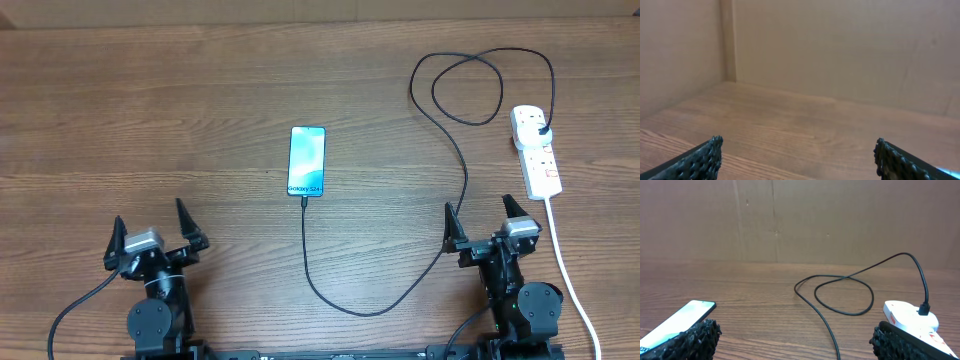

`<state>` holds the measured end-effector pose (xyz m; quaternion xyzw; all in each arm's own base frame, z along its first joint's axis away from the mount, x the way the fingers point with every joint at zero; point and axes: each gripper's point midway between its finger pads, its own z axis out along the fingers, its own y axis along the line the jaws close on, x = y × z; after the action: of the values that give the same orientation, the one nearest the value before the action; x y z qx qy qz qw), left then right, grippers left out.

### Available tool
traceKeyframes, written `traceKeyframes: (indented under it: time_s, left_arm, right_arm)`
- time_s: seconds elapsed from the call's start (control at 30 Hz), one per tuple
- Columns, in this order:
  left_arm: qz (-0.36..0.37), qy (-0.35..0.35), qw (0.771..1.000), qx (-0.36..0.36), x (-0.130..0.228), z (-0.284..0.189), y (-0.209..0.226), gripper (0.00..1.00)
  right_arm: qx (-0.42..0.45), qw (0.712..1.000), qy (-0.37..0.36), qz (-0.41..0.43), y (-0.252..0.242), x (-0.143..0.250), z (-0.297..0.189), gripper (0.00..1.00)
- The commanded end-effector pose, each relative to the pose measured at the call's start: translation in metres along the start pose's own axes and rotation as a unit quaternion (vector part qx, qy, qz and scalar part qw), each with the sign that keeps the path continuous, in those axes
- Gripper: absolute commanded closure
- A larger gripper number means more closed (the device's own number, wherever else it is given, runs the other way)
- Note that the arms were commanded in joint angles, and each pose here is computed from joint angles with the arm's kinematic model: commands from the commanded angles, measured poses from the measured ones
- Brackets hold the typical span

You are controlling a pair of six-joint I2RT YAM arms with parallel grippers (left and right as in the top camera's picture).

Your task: Plug charger to phone and switch on socket

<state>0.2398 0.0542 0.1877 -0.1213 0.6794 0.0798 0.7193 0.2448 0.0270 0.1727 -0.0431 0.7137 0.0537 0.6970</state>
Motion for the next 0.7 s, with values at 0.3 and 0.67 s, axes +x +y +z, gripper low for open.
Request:
traceKeyframes:
  time_s: [0.3, 0.67]
  left_arm:
    - [0.043, 0.058, 0.996, 0.058, 0.030, -0.003, -0.018, 0.00]
    - [0.047, 0.061, 0.994, 0.078, 0.032, -0.004, -0.024, 0.00]
  right_arm:
    - [0.002, 1.000, -0.001, 0.003, -0.001, 0.002, 0.000, 0.00]
    - [0.002, 1.000, -0.001, 0.003, -0.001, 0.002, 0.000, 0.00]
